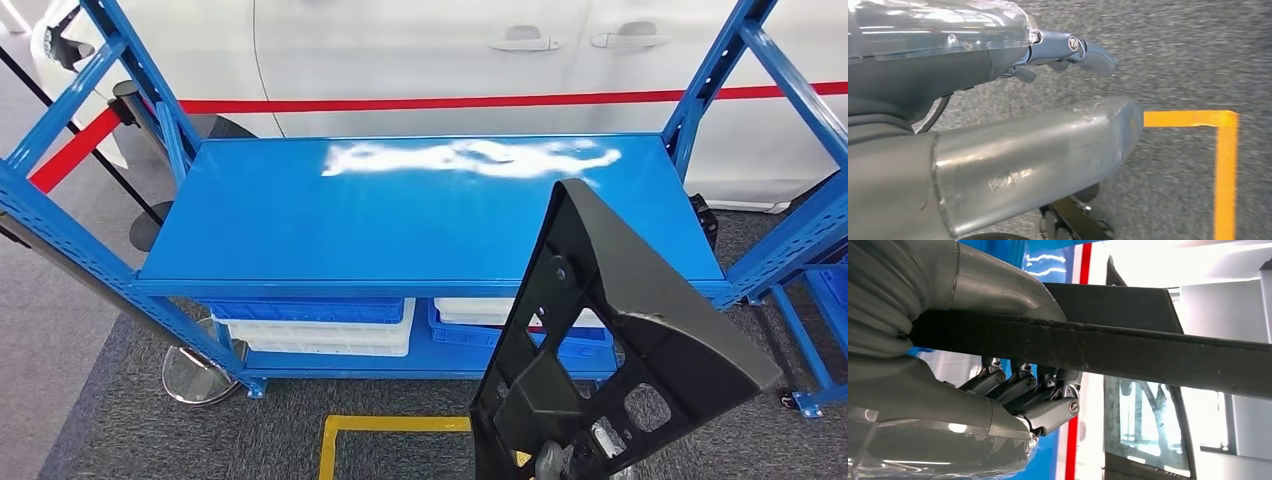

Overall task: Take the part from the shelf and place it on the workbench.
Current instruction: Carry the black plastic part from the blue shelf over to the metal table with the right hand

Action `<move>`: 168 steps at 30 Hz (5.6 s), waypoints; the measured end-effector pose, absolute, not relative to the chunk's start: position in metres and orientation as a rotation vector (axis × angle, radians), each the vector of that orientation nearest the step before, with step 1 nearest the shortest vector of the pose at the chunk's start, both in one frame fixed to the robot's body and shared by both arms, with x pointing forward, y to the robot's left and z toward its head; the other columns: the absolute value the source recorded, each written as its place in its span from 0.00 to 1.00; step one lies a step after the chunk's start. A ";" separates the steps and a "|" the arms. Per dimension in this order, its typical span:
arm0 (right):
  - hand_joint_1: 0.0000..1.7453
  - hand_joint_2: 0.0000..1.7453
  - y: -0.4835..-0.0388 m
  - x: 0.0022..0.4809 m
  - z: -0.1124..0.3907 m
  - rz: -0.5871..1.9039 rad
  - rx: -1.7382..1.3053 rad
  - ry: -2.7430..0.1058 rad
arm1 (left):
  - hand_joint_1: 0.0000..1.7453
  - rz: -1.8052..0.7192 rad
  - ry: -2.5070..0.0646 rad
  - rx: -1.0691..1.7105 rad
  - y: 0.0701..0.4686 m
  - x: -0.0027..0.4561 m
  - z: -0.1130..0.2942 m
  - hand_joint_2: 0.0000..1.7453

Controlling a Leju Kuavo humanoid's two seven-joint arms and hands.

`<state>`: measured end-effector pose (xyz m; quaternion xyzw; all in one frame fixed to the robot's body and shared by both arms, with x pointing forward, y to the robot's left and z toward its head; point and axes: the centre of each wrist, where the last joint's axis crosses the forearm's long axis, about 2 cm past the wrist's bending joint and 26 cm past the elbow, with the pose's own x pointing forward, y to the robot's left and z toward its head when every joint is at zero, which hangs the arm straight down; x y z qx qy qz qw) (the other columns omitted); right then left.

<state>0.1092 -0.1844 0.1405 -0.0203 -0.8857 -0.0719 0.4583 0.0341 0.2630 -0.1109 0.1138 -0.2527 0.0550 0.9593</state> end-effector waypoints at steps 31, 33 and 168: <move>1.00 1.00 -0.207 0.096 0.144 -0.239 -0.120 -2.139 | 0.00 0.071 -0.513 0.215 0.264 0.026 -0.112 0.00; 1.00 1.00 -0.208 0.096 0.144 -0.239 -0.121 -2.136 | 0.00 0.070 -0.516 0.214 0.264 0.027 -0.112 0.00; 1.00 1.00 -0.224 0.155 0.095 -0.106 0.063 -2.091 | 0.00 -0.054 -0.566 0.377 0.354 0.049 -0.107 0.00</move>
